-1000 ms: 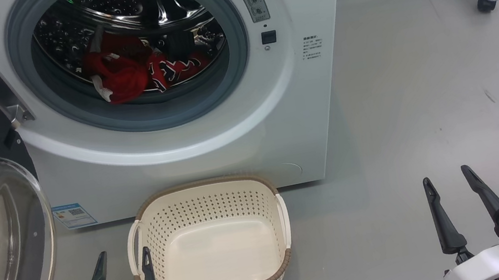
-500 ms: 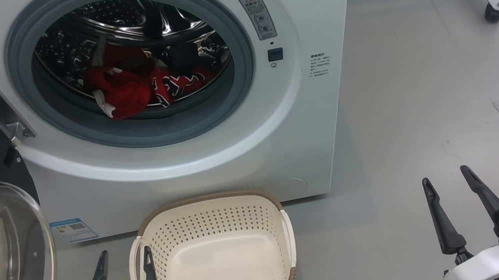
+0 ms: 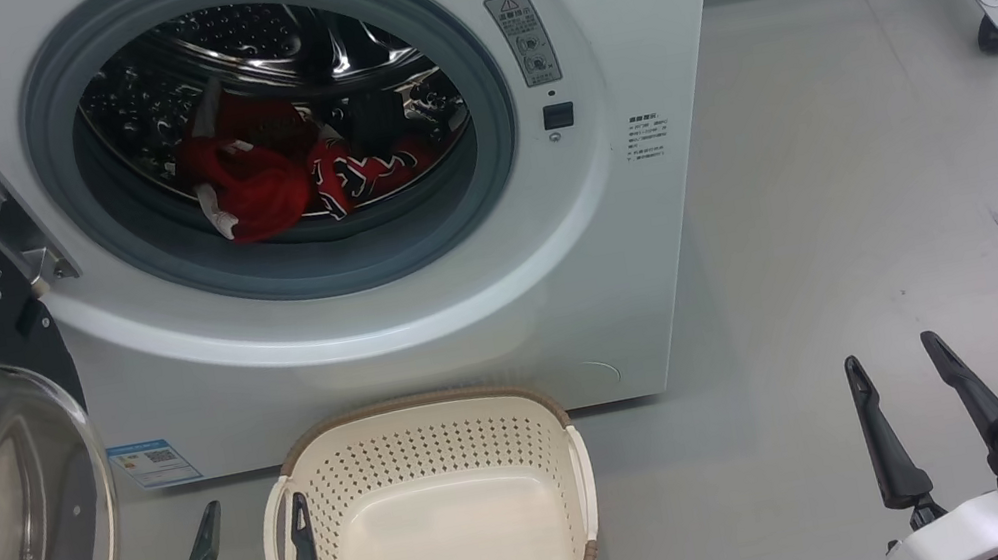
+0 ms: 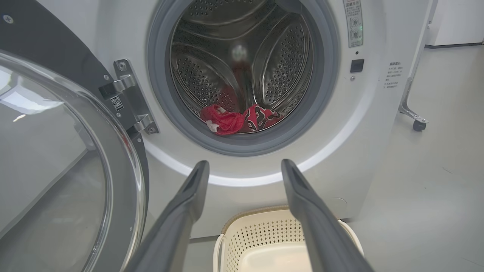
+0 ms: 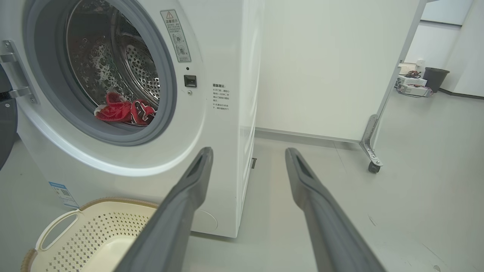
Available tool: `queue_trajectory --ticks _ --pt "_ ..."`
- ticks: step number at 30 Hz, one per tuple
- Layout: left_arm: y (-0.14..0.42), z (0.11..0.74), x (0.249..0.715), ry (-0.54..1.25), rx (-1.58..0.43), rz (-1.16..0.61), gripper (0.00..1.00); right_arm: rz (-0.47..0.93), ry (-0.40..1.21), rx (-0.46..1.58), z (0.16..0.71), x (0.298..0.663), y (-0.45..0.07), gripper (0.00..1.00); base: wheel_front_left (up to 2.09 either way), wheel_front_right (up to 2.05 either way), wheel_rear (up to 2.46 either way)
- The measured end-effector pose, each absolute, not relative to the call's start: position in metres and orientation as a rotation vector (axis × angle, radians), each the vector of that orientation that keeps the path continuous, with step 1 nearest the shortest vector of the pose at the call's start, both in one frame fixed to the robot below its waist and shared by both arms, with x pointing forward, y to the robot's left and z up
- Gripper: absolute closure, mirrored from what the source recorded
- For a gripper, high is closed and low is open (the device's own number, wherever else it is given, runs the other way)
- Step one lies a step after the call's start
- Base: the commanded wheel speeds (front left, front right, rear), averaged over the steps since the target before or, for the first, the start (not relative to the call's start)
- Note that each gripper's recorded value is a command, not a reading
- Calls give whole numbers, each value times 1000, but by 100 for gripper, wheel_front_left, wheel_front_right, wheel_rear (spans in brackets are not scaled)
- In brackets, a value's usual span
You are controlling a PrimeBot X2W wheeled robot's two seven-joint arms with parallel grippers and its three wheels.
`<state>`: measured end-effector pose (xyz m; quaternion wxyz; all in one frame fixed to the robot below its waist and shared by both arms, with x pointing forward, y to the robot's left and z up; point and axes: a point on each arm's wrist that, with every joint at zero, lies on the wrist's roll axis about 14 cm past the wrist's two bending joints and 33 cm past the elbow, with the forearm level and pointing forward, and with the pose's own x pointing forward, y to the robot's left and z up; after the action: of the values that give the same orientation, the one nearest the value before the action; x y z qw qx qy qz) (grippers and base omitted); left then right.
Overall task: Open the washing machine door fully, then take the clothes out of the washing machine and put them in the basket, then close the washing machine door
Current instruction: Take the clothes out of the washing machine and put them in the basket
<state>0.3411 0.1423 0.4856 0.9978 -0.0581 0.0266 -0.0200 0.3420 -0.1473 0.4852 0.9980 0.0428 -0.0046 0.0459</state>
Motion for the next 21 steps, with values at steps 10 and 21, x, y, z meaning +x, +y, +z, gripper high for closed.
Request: queue_trajectory --ticks 10,21 --pt "142 484 341 68 -115 -42 0 98 -5 87 484 342 -145 0 0 0 0" --pt "136 459 357 190 -132 -70 0 93 20 91 477 346 -147 0 0 0 0"
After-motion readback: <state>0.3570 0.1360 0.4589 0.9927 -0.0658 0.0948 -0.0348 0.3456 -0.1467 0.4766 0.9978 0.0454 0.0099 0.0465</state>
